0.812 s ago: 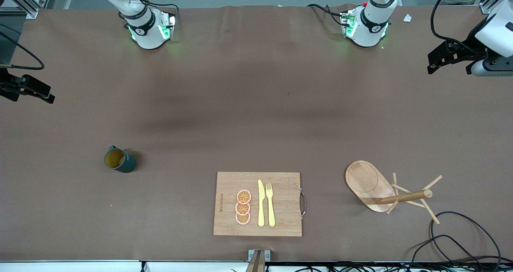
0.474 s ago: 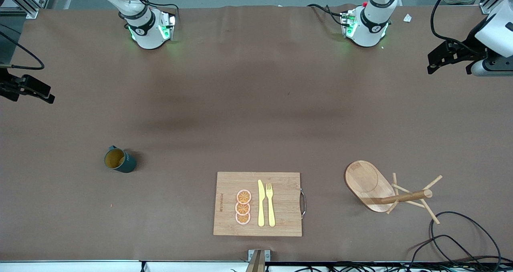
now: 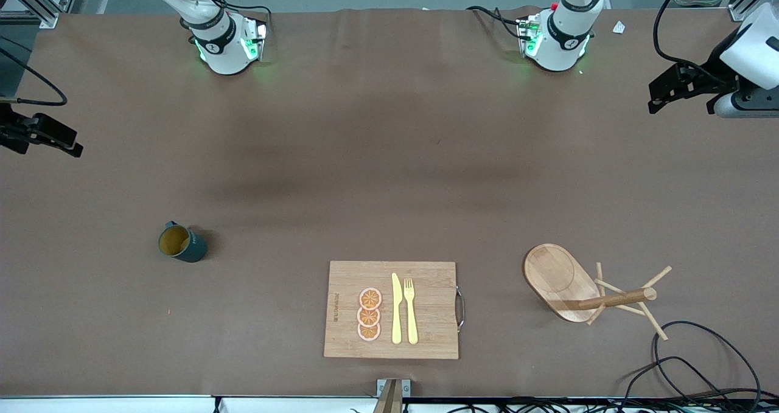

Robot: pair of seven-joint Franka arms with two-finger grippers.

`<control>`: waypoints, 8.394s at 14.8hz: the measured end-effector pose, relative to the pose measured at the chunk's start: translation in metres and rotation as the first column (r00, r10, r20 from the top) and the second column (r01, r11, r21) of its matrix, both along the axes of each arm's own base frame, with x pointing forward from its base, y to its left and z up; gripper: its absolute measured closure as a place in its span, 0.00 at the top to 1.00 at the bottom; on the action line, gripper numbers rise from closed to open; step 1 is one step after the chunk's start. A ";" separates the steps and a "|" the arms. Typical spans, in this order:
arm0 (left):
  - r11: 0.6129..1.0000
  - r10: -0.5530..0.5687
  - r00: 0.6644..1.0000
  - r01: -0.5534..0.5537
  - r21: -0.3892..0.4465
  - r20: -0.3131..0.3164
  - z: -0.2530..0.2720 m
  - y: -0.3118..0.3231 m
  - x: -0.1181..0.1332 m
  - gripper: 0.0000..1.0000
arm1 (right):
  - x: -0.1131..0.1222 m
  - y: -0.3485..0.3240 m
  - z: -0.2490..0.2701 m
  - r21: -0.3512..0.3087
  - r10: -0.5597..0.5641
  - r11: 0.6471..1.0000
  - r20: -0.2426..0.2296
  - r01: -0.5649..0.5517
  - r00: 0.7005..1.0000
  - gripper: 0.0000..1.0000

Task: Pass cup and hang on rack

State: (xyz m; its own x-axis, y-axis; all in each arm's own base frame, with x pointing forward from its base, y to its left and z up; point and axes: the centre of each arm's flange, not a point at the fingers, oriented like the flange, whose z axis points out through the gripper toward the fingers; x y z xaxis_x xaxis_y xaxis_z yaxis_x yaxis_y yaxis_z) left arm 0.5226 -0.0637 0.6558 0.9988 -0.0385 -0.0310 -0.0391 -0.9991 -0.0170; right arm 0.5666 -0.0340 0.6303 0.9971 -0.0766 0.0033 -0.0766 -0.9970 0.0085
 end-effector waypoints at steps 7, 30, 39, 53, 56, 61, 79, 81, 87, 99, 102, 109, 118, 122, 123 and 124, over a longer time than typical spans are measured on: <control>1.000 -0.002 1.000 0.002 -0.003 -0.006 -0.005 -0.001 0.008 1.00 | 0.004 0.008 -0.011 0.001 0.015 1.000 -0.020 -0.015 1.000 1.00; 1.000 0.003 1.000 -0.003 -0.004 -0.006 -0.004 0.002 0.010 1.00 | 0.123 0.024 -0.358 0.039 -0.250 0.965 -0.142 0.258 0.958 0.98; 1.000 0.007 1.000 -0.007 -0.004 -0.012 -0.008 0.004 0.012 1.00 | 0.117 0.039 -0.379 0.038 -0.234 0.969 -0.165 0.244 0.958 0.43; 1.000 0.000 1.000 0.000 -0.012 -0.022 -0.014 0.000 0.019 1.00 | 0.118 0.159 -0.320 0.038 -0.192 0.979 -0.169 0.201 0.967 0.04; 1.000 0.003 1.000 -0.003 -0.012 -0.020 -0.013 0.002 0.019 1.00 | 0.100 0.255 -0.296 0.033 -0.172 0.983 -0.152 0.179 0.973 0.04; 1.000 0.005 1.000 -0.005 -0.012 -0.020 -0.013 0.003 0.019 1.00 | 0.043 0.399 -0.284 0.066 -0.182 0.979 -0.164 0.195 0.970 0.04; 1.000 -0.005 1.000 0.005 -0.012 -0.022 -0.014 -0.002 0.019 1.00 | -0.019 0.556 -0.364 0.153 -0.213 0.963 -0.086 0.224 0.973 0.15; 1.000 -0.003 0.999 0.003 -0.011 -0.034 -0.015 -0.001 0.018 1.00 | -0.019 0.556 -0.365 0.151 -0.214 0.963 -0.087 0.225 0.973 0.33; 1.000 -0.009 0.999 0.009 -0.009 -0.053 -0.017 -0.005 0.016 1.00 | -0.007 0.559 -0.341 0.191 -0.239 0.951 -0.054 0.245 0.969 0.73; 0.988 0.154 0.987 -0.153 0.014 -0.051 -0.099 -0.215 0.015 1.00 | 0.130 0.260 -0.167 0.131 -0.216 0.969 0.032 0.210 0.976 1.00; 0.965 0.258 0.966 -0.259 0.035 0.021 -0.151 -0.296 0.008 1.00 | 0.141 0.175 -0.142 0.078 -0.142 0.987 0.061 0.137 0.988 1.00; 0.903 0.416 0.870 -0.430 -0.005 0.265 -0.282 -0.470 -0.030 1.00 | 0.119 0.045 -0.101 0.049 -0.037 0.998 0.090 0.032 0.995 1.00; 0.869 0.423 0.724 -0.494 -0.018 0.545 -0.441 -0.557 -0.114 0.98 | 0.053 0.001 -0.050 0.019 -0.004 1.000 0.077 0.003 0.997 1.00; 0.844 0.447 0.645 -0.533 -0.053 0.620 -0.483 -0.567 -0.136 0.96 | 0.026 0.001 -0.014 0.006 0.008 1.000 0.078 -0.008 0.997 1.00; 0.838 0.456 0.627 -0.542 -0.068 0.632 -0.488 -0.569 -0.137 0.93 | 0.021 0.001 -0.010 0.006 0.009 1.000 0.068 -0.009 0.998 1.00; 0.833 0.461 0.613 -0.548 -0.075 0.642 -0.493 -0.570 -0.138 0.93 | 0.017 0.001 -0.008 0.006 0.010 1.000 0.057 -0.010 0.998 1.00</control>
State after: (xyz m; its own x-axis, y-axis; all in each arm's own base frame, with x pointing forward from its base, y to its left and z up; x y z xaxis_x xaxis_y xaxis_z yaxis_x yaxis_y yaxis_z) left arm 0.3846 -0.6335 0.1629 0.6507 0.4374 0.6207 0.5328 -0.8454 0.0372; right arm 0.5835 -0.0329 0.6225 0.9960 -0.0668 0.0601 -0.0668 -0.9978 -0.0020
